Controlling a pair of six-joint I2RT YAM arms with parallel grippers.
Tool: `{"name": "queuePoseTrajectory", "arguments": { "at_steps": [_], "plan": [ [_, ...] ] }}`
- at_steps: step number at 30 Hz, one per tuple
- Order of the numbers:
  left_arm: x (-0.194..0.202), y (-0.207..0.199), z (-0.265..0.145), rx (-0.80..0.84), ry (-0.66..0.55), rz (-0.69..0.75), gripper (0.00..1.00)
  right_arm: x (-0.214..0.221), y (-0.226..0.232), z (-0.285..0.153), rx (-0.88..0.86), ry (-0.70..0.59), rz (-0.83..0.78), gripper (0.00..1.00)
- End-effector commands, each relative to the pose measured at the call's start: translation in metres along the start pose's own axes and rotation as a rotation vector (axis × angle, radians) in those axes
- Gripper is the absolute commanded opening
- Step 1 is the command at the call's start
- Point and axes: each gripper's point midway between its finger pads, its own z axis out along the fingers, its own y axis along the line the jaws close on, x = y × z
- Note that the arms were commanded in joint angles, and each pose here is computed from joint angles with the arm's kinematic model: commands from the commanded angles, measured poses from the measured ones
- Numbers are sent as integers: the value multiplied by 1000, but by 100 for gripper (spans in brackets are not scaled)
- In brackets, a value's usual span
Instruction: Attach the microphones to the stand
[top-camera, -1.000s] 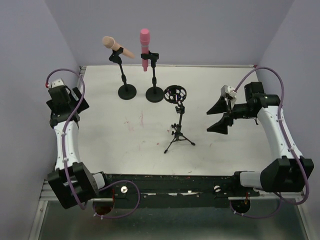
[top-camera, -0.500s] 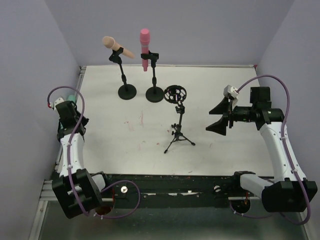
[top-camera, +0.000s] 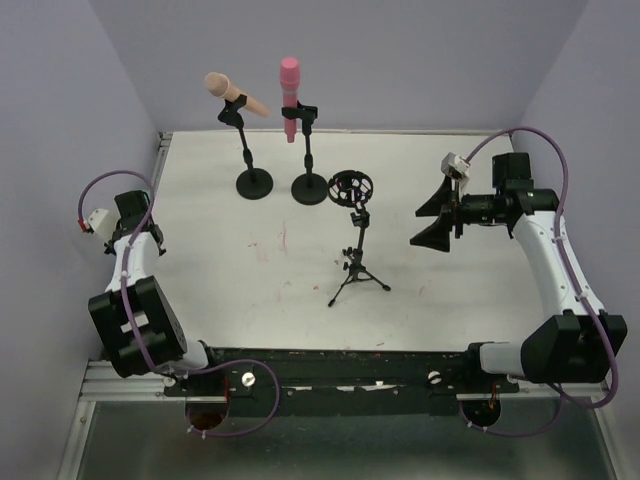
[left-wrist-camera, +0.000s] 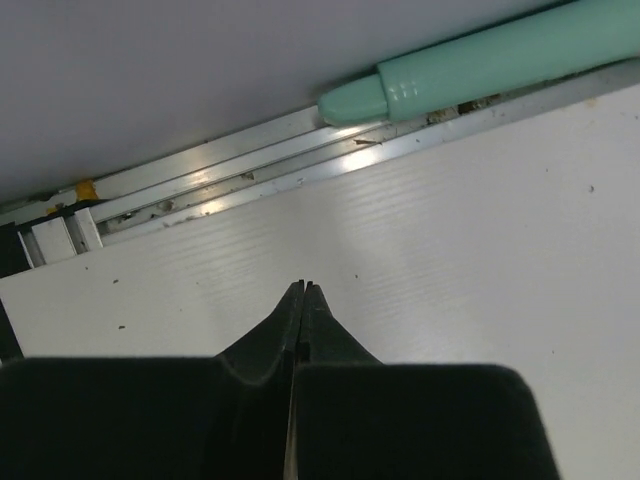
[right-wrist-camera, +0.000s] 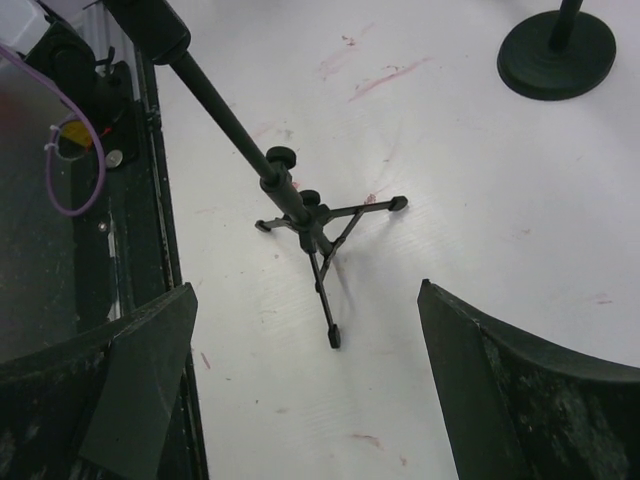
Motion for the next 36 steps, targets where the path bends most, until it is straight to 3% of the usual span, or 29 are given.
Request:
{"name": "queuePoseTrajectory", "arguments": {
  "at_steps": [1, 4, 10, 15, 18, 20, 24, 30, 36],
  "plan": [
    [-19, 15, 10, -195, -17, -29, 3, 0, -5, -2, -57, 58, -20, 100],
    [-29, 9, 8, -206, -19, 18, 4, 10, -5, -1, -137, 96, -70, 100],
    [-66, 1, -6, -150, -95, 192, 1, 19, -30, 16, -212, 54, 62, 100],
    [-75, -19, -6, -93, -117, 525, 0, 18, -39, 24, -238, 2, 88, 100],
    [-71, -60, -17, 146, -142, 711, 0, 29, -47, 28, -218, 49, 113, 100],
    [-79, -78, -23, 219, -152, 732, 7, 38, -54, 28, -184, 111, 128, 100],
    [-82, -89, -3, 167, -97, 793, 15, 43, -67, 23, -119, 193, 112, 100],
    [-79, -69, 40, -2, -109, 883, 37, 44, -79, 29, -71, 161, 122, 100],
    [-79, -92, 50, 124, -157, 907, 42, 51, -78, 32, -83, 148, 143, 100]
  ]
}}
